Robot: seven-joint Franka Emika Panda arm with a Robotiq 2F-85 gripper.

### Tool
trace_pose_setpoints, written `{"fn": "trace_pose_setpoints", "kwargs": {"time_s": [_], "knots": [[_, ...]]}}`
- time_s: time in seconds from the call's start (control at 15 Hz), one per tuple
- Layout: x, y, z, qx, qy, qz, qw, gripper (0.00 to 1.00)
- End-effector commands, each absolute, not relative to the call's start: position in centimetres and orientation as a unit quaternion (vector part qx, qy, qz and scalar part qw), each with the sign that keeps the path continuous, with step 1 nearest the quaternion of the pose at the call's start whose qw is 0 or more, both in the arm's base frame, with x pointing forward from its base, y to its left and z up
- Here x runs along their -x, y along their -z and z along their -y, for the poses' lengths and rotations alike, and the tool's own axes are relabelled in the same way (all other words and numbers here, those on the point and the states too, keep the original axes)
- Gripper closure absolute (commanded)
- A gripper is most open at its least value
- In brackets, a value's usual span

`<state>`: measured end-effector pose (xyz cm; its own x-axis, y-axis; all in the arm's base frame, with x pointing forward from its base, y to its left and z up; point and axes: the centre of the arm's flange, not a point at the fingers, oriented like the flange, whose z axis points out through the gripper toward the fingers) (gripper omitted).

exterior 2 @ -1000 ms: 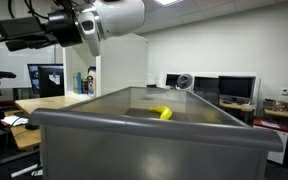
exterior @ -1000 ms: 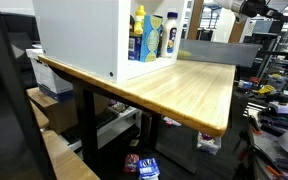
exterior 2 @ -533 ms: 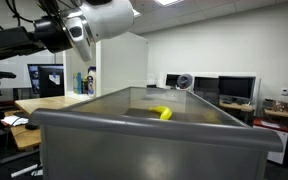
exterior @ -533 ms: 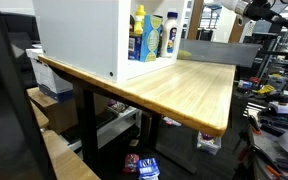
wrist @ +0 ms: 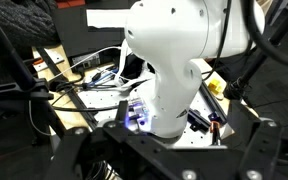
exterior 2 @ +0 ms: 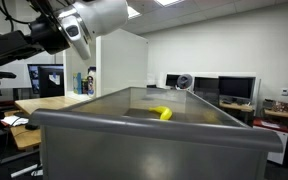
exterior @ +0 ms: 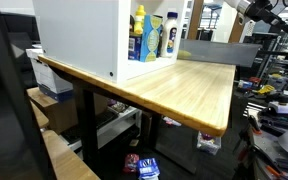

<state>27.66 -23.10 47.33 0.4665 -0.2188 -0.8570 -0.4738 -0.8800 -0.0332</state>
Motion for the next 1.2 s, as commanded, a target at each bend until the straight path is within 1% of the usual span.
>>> {"fn": "trace_pose_setpoints", "kwargs": {"time_s": [0.0,1.13], "knots": [[-26.3,-46.9,22.0,0.857,-0.454,-0.209,0.128,0.0],[-23.3,-45.6,20.3,0.841,-0.472,-0.224,0.138,0.0]]}}
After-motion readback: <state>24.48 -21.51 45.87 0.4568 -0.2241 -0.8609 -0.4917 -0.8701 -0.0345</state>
